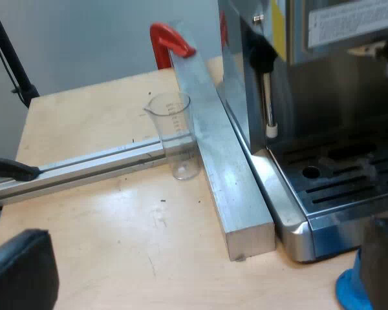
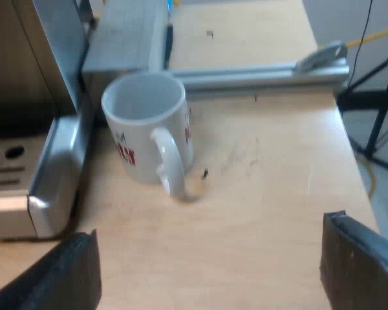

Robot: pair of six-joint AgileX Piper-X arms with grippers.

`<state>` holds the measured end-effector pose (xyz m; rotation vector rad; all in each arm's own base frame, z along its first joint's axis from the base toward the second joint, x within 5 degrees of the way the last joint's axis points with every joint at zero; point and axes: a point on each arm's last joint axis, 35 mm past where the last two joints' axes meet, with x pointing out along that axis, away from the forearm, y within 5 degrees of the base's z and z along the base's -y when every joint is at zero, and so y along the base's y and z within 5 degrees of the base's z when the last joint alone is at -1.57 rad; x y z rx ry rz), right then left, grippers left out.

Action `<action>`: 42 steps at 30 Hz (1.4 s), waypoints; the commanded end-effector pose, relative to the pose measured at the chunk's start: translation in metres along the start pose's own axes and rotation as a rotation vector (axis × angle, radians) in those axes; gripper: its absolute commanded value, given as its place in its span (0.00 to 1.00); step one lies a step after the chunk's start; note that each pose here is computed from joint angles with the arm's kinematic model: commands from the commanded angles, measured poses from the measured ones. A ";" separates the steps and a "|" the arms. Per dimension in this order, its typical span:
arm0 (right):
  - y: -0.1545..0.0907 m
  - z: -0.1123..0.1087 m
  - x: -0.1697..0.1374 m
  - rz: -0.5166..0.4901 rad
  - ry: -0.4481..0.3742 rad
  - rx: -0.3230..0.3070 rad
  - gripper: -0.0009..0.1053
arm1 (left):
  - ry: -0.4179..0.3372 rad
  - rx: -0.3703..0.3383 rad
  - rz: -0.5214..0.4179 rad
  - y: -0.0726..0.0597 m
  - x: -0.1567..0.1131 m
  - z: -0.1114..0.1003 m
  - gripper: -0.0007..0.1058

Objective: Put the handle in the coffee machine

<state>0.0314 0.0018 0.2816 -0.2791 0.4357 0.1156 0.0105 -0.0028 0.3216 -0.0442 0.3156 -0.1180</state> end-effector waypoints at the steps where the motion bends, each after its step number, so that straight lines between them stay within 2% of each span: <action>1: 0.001 -0.006 0.007 0.008 0.030 -0.005 0.68 | 0.011 -0.002 0.007 0.001 0.009 -0.002 0.91; 9: 0.006 -0.026 0.024 0.037 0.124 0.002 0.68 | 0.114 -0.008 0.012 0.003 0.026 -0.024 0.91; 42: 0.007 -0.027 0.025 0.037 0.122 0.002 0.68 | 0.109 -0.008 0.012 0.003 0.027 -0.024 0.91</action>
